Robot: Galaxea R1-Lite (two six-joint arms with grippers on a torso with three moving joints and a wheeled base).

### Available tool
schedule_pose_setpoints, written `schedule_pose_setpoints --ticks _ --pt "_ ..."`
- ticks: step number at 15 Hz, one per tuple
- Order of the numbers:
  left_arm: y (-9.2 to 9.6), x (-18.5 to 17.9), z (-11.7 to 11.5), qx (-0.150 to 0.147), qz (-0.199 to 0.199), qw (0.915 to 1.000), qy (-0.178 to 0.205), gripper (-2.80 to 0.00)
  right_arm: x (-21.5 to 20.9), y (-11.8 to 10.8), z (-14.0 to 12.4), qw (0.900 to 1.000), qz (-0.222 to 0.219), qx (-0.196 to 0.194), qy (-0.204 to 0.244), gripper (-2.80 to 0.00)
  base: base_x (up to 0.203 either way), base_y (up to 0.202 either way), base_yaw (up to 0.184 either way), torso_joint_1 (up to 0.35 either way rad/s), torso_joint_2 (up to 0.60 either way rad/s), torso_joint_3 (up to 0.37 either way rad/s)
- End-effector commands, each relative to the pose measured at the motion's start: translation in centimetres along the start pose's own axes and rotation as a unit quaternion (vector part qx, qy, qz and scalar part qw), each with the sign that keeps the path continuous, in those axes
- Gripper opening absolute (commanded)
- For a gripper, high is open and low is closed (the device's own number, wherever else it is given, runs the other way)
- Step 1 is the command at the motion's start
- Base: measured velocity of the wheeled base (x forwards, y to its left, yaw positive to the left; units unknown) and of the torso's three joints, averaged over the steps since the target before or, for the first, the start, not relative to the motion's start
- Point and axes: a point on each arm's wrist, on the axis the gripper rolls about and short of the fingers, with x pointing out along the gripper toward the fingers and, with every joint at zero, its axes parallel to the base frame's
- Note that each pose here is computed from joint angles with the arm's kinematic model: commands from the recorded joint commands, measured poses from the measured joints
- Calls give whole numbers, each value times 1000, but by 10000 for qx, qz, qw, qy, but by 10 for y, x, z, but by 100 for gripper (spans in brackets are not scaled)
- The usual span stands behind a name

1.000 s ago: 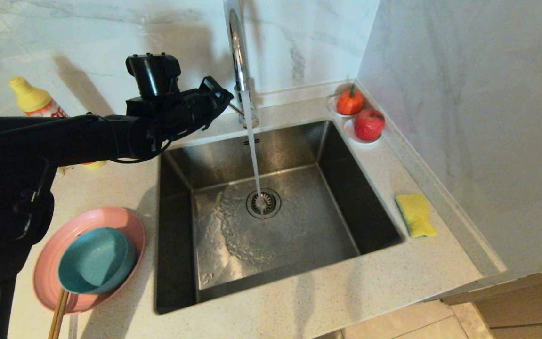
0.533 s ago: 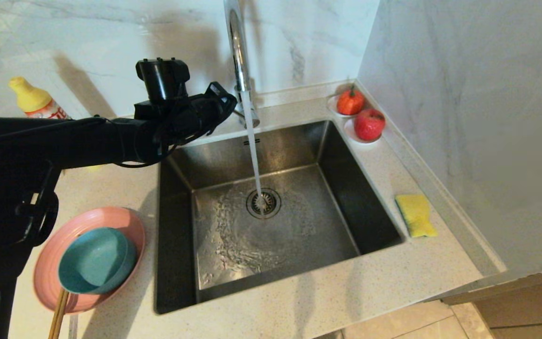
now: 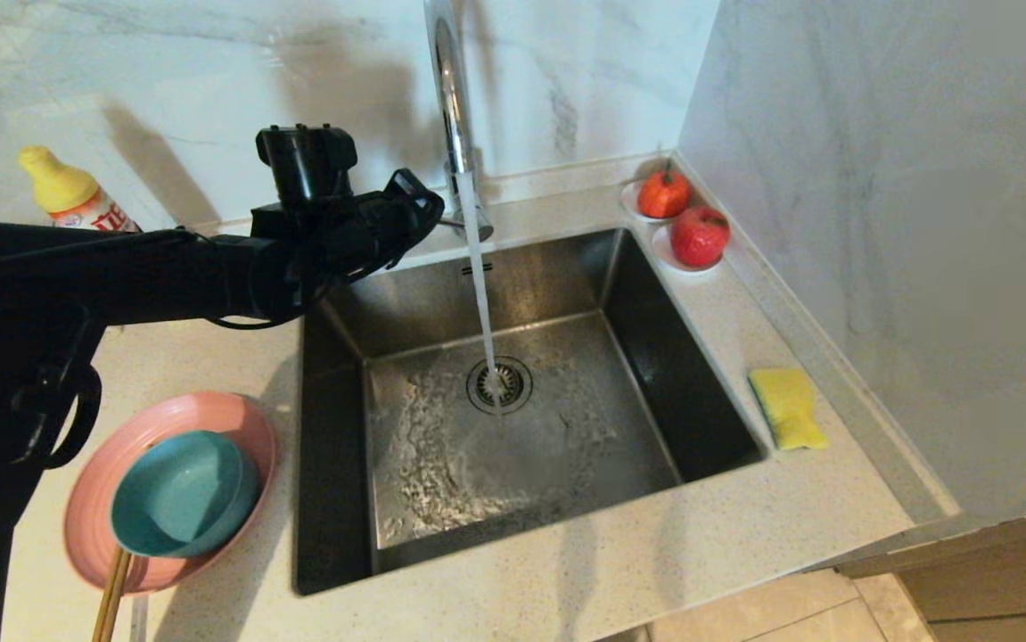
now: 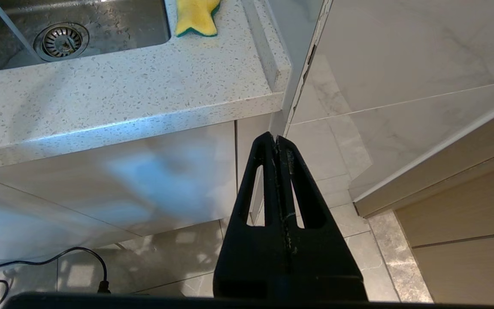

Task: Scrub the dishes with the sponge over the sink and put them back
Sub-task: Turn on the faucet, then rinse the chopsticks

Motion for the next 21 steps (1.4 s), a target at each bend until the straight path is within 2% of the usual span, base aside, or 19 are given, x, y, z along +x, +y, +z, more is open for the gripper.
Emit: schedule_pose_setpoints --ticks 1,4,8,14,17,21 --pt "-1 -2 -2 -21 10 10000 55 -280 0 0 0 10000 0 0 -4 -280 0 0 0 0 0 0" --pt "-5 -2 3 -6 -64 10000 -25 -280 0 0 0 10000 0 0 4 -280 0 0 0 0 0 0" --pt "-26 -11 36 92 -332 9984 -446 -280 0 0 0 10000 0 0 -1 -280 0 0 0 0 0 0" --pt "-42 -47 78 444 -290 9940 -955 -280 0 0 0 10000 0 0 3 -280 0 0 0 0 0 0" --pt "-72 -88 101 978 92 9842 -1475 -280 0 0 0 10000 0 0 2 -280 0 0 0 0 0 0" --pt "-106 -157 118 1901 568 9603 -1958 -280 0 0 0 10000 0 0 2 -280 0 0 0 0 0 0"
